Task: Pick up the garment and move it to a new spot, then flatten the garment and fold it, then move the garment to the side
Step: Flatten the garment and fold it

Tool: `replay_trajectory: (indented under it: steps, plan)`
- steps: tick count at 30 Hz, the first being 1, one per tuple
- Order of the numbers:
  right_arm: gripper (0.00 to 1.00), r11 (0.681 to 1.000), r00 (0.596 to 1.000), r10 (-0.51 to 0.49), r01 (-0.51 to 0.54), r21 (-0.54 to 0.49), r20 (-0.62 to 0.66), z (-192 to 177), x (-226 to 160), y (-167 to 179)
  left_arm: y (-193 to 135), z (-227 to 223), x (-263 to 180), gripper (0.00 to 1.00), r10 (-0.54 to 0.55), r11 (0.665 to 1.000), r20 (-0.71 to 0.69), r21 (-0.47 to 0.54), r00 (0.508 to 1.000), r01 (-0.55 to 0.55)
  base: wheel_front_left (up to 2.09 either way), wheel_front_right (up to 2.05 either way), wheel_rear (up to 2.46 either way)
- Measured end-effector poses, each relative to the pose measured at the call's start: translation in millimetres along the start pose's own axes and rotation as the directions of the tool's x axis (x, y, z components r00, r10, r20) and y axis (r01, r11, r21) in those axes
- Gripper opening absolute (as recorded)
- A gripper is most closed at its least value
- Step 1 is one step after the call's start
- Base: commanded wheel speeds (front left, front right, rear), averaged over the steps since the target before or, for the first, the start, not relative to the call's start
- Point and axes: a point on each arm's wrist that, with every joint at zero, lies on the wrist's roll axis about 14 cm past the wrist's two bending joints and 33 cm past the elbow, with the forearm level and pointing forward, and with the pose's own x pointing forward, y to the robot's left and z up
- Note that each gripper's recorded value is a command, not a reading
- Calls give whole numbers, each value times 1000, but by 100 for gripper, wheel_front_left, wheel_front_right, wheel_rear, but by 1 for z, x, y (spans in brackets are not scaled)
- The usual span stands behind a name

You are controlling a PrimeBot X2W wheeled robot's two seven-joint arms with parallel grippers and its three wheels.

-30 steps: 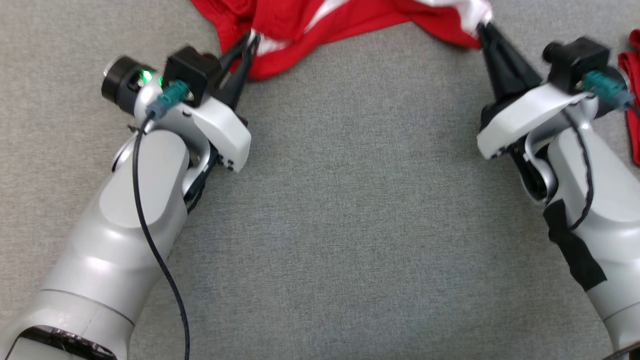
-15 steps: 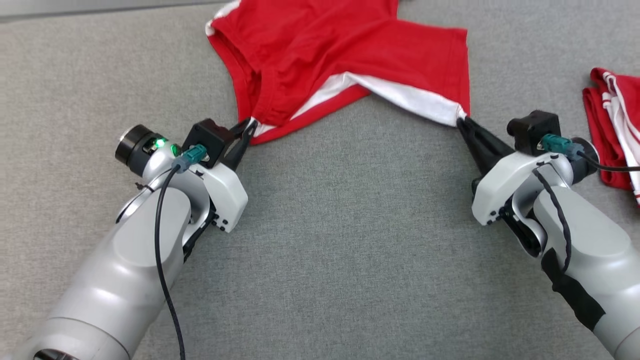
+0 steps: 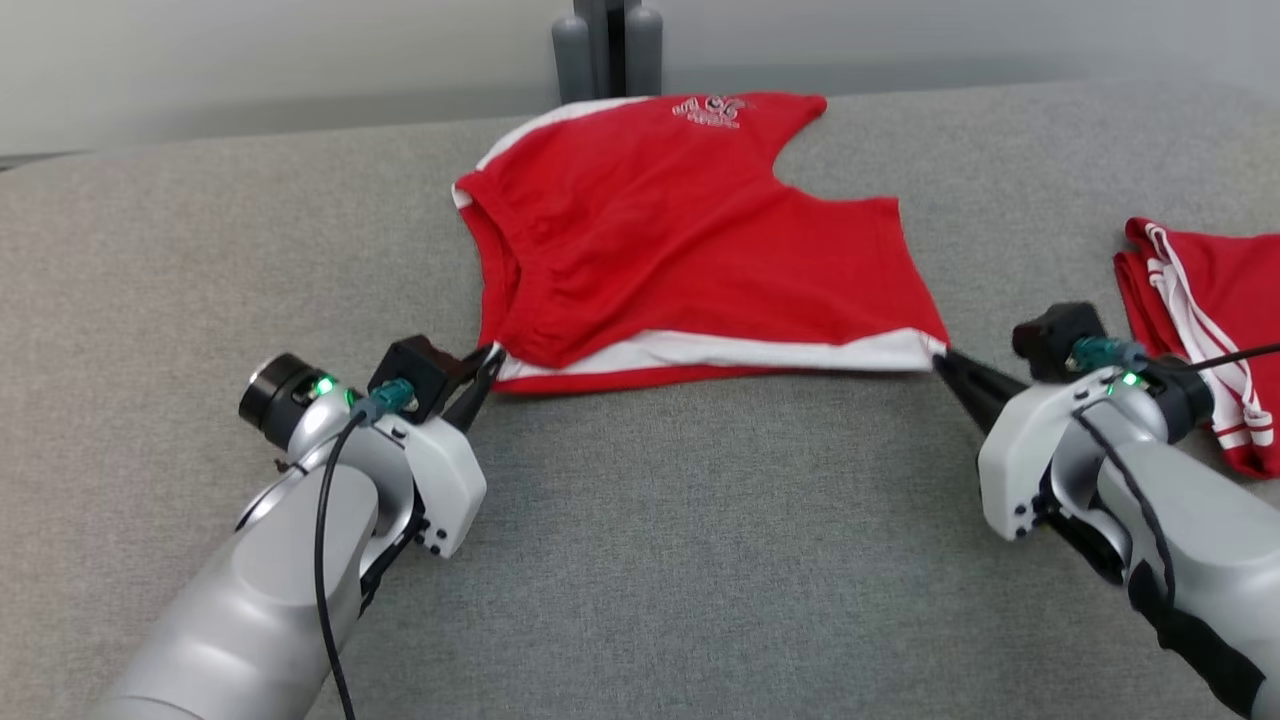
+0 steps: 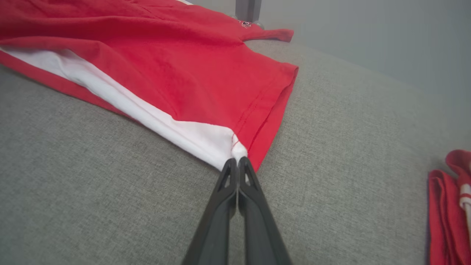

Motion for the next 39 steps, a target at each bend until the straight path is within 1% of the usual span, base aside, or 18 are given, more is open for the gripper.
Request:
replay_trajectory:
  steps: [3, 7, 10, 14, 16, 20, 23, 27, 31, 34, 39]
  plan:
    - [0, 999, 999, 37, -37, -27, -28, -3, -8, 11, -2, -3, -10, 0, 3, 1000, -12, 3, 1000, -3, 0, 0, 0]
    - [0, 996, 992, 75, -80, -49, -99, -13, -23, 21, -13, -16, -23, 0, -10, 1000, -61, 10, 998, 11, 0, 0, 0]
    - [0, 993, 984, 99, -107, -47, -150, -21, -35, 27, -21, -21, -32, 0, -24, 1000, -83, 18, 996, 25, 0, 0, 0]
    - [0, 988, 967, 129, -143, -50, -218, -27, -50, 34, -29, -28, -43, 0, -37, 999, -115, 28, 993, 41, 0, 0, 0]
    - [0, 985, 956, 140, -161, -63, -258, -30, -61, 35, -37, -37, -51, 0, -56, 997, -161, 34, 985, 62, 0, 0, 0]
    - [0, 979, 940, 166, -193, -62, -298, -31, -73, 43, -41, -47, -62, 0, -73, 996, -211, 39, 975, 83, 0, 0, 0]
    - [0, 975, 918, 175, -212, -67, -355, -40, -87, 47, -48, -53, -71, 0, -92, 994, -232, 33, 968, 102, 0, 0, 0]
    - [0, 966, 867, 187, -248, -74, -461, -60, -109, 55, -48, -53, -83, 0, -105, 992, -228, 47, 968, 119, 0, 0, 0]
    - [0, 959, 838, 216, -277, -51, -501, -66, -124, 64, -52, -64, -98, 0, -121, 989, -264, 45, 957, 138, 0, 0, 0]
    - [0, 956, 813, 225, -290, -39, -537, -75, -136, 66, -59, -72, -109, 0, -147, 988, -295, 9, 944, 157, 0, 0, 0]
    - [0, 948, 757, 272, -318, 30, -594, -92, -154, 79, -67, -87, -132, 0, -185, 981, -357, -9, 915, 195, 0, 0, 0]
